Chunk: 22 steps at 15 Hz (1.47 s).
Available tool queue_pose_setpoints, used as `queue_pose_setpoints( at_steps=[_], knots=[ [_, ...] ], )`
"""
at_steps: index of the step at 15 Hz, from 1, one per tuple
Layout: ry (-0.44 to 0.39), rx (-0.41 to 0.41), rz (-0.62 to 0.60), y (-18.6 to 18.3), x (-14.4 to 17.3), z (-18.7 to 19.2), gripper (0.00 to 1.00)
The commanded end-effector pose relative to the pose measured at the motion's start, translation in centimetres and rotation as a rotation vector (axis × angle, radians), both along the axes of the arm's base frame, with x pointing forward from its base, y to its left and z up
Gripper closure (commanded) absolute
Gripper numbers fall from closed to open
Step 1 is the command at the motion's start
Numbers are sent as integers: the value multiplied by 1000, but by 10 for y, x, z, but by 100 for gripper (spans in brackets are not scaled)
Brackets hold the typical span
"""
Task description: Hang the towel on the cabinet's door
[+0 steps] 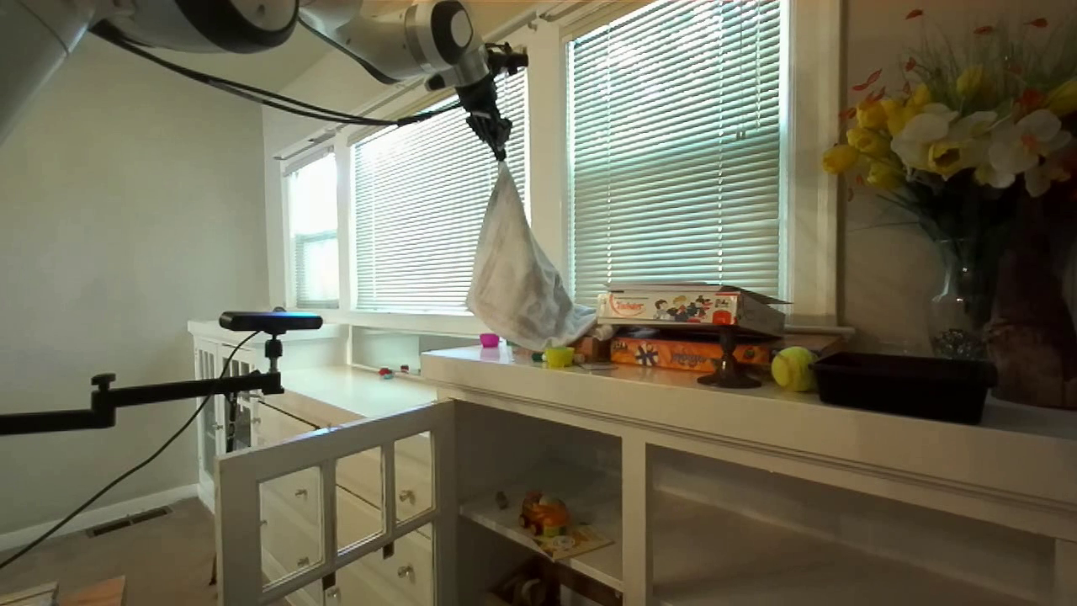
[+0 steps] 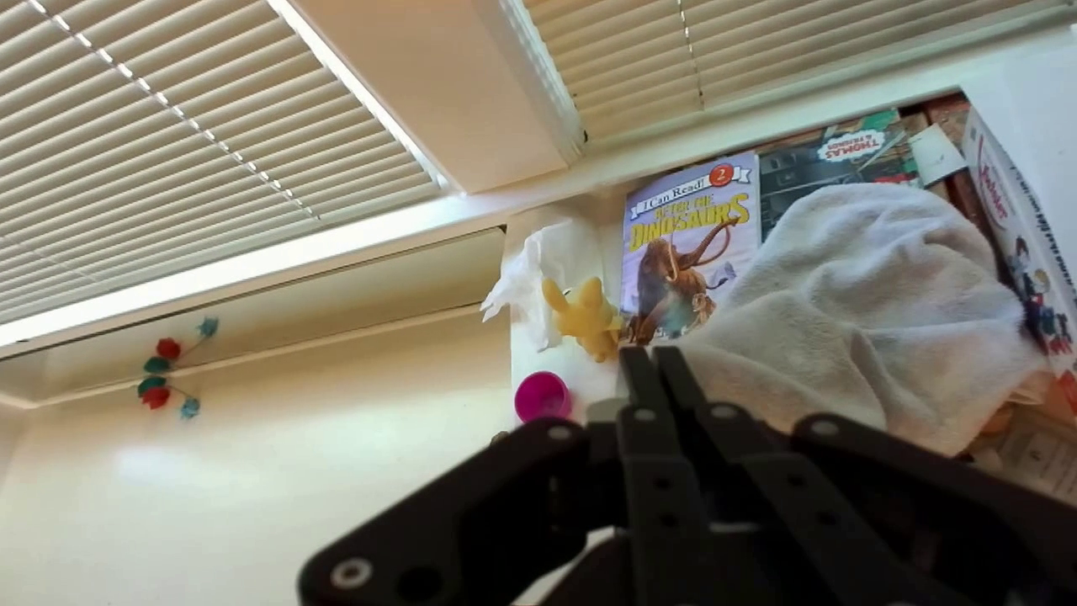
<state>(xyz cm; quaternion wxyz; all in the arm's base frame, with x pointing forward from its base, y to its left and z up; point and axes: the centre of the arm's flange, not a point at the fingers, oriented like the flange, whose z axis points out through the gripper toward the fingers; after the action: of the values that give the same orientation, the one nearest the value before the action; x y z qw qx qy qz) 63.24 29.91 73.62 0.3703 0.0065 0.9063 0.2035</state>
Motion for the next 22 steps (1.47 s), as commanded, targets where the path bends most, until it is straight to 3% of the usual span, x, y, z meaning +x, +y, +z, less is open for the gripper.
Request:
queue_pose_setpoints(
  at_steps=[1, 3, 6, 13, 22],
  knots=[
    [0, 0, 0, 0, 0, 0, 96],
    [-12, 7, -11, -1, 1, 4, 99],
    [-97, 9, -47, -9, 0, 27, 99],
    [-457, -59, -144, -26, -21, 101, 99],
    [-871, -200, -245, -21, -45, 138, 99]
  ],
)
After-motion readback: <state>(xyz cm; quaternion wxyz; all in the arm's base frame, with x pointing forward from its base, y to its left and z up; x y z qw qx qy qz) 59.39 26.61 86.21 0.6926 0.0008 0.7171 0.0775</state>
